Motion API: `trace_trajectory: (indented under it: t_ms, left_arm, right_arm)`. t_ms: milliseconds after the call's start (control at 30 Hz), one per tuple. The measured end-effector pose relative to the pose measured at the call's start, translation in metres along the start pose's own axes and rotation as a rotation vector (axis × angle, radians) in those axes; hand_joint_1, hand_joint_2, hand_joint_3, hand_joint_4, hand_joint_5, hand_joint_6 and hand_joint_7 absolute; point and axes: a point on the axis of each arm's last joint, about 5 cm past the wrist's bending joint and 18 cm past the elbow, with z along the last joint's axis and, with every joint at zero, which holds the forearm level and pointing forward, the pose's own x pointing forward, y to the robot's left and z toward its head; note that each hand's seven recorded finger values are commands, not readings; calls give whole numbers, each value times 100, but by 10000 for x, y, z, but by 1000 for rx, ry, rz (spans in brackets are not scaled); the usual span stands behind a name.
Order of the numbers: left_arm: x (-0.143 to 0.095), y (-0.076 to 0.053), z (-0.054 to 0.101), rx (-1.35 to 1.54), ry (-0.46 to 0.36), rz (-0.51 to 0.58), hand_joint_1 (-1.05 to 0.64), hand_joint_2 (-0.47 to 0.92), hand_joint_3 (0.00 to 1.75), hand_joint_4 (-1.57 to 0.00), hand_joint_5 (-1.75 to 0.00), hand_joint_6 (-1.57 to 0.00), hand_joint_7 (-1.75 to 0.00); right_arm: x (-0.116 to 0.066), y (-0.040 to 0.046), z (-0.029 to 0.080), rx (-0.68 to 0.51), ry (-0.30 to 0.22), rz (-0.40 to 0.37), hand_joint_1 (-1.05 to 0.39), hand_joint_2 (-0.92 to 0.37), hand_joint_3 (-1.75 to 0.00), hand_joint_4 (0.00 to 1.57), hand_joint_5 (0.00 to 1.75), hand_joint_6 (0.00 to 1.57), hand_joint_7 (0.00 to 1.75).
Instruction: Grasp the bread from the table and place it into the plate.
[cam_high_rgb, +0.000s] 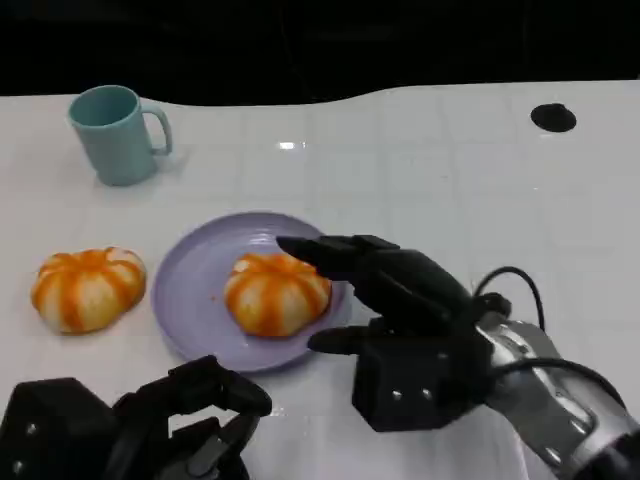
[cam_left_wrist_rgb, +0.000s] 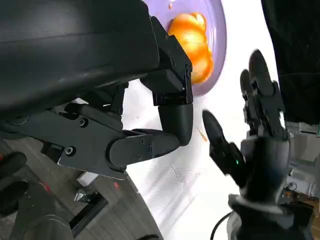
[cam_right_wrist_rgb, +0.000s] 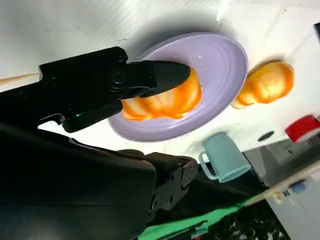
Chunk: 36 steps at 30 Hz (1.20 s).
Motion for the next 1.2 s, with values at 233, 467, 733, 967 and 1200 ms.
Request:
trace_trajectory:
  t_ms: [233, 467, 733, 967, 1200]
  left_arm:
    - [16, -21, 2, -9, 0, -4, -36, 92, 54, -68, -175, -59, -136]
    - [28, -34, 8, -13, 6, -7, -35, 92, 55, -68, -175, -59, -136]
    - [23, -27, 16, -14, 11, -5, -34, 92, 55, -66, -175, -58, -137]
    - [16, -10, 24, -7, 13, -1, -34, 92, 54, -65, -175, -57, -136]
    - [13, 6, 25, -17, 20, 3, -34, 92, 52, -64, -175, -58, -135]
  right_arm:
    - [-390, -66, -37, 86, -49, -98, -55, -92, -17, 19, 90, 50, 20]
    - [-682, -131, -66, 133, -47, -168, -39, -91, -14, 46, 126, 54, 75]
    - [-994, -156, -130, 177, -33, -254, -23, -52, -99, 70, 161, 73, 117]
    - [-1236, -182, -191, 196, -5, -288, -14, -40, -124, 79, 174, 82, 127]
    - [-1463, -182, -173, 206, 62, -295, -13, -38, -122, 91, 175, 81, 131]
